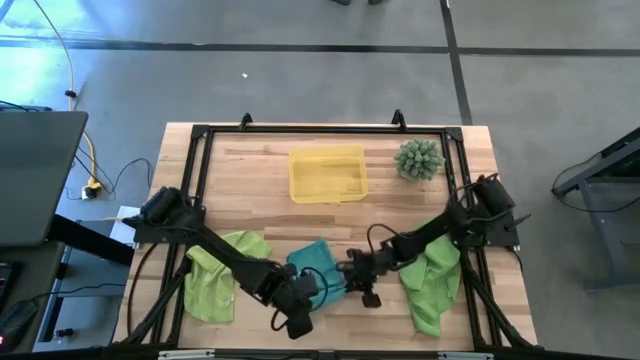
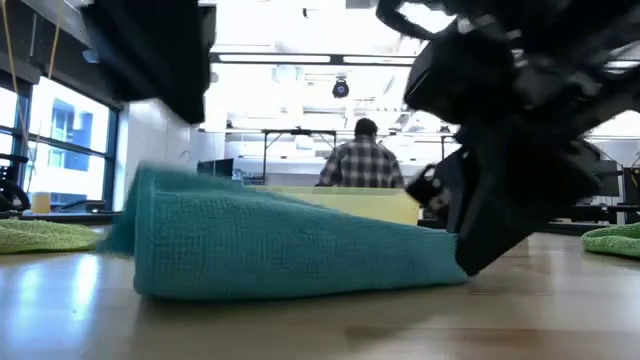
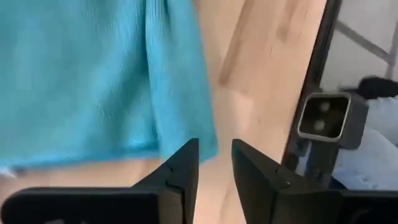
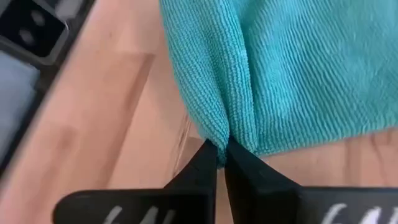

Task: Roll microfiber towels into tight, uniform cylinder then place into a basket
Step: Roll the blue microfiber cloth

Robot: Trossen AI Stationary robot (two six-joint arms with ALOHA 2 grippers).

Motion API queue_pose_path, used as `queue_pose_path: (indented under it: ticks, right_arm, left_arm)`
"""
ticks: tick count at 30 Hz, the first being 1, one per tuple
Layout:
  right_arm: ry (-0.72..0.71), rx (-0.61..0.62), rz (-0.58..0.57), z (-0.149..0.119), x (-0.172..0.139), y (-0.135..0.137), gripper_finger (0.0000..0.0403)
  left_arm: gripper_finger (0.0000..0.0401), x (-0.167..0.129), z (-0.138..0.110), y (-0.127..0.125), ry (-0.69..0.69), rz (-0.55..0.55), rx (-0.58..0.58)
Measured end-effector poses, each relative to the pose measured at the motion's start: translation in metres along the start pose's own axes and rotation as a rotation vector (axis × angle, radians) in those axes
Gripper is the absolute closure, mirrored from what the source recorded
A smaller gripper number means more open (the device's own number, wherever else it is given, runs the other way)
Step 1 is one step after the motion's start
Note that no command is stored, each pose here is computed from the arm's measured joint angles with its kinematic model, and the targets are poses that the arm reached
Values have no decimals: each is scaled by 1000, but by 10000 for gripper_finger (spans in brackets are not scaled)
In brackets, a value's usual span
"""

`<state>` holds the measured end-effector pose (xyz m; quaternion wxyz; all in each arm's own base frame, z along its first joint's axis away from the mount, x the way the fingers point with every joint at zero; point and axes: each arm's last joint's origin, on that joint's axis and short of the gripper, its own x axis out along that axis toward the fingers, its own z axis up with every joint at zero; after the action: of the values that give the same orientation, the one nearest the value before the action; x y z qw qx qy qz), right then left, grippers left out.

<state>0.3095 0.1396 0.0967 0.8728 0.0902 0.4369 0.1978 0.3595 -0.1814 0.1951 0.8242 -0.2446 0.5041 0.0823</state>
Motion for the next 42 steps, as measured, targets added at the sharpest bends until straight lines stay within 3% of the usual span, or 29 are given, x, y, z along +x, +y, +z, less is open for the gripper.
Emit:
queue_pose_path:
  ticks: [5,12,17,25,35,39,42]
  right_arm:
    - [34,193,141,6,-5,-22,400]
    - [37,384,197,13,-12,-43,400]
    - [29,431,188,14,-13,-47,400]
    - [23,451,184,14,-13,-46,400]
    - [18,449,186,15,-13,-46,400]
    - [18,445,186,15,-13,-46,400]
    - [17,443,187,15,-12,-46,400]
  left_arm:
    - [313,2,-5,-9,-165,79,134]
    - [281,17,-9,-10,-177,120,289]
    - [244,32,-13,-7,-150,151,347]
    - [211,33,-19,4,-120,288,349]
    - [210,61,-27,5,-52,235,308]
    - [229,61,-27,5,-63,234,226]
    - [269,61,-27,6,-83,250,186]
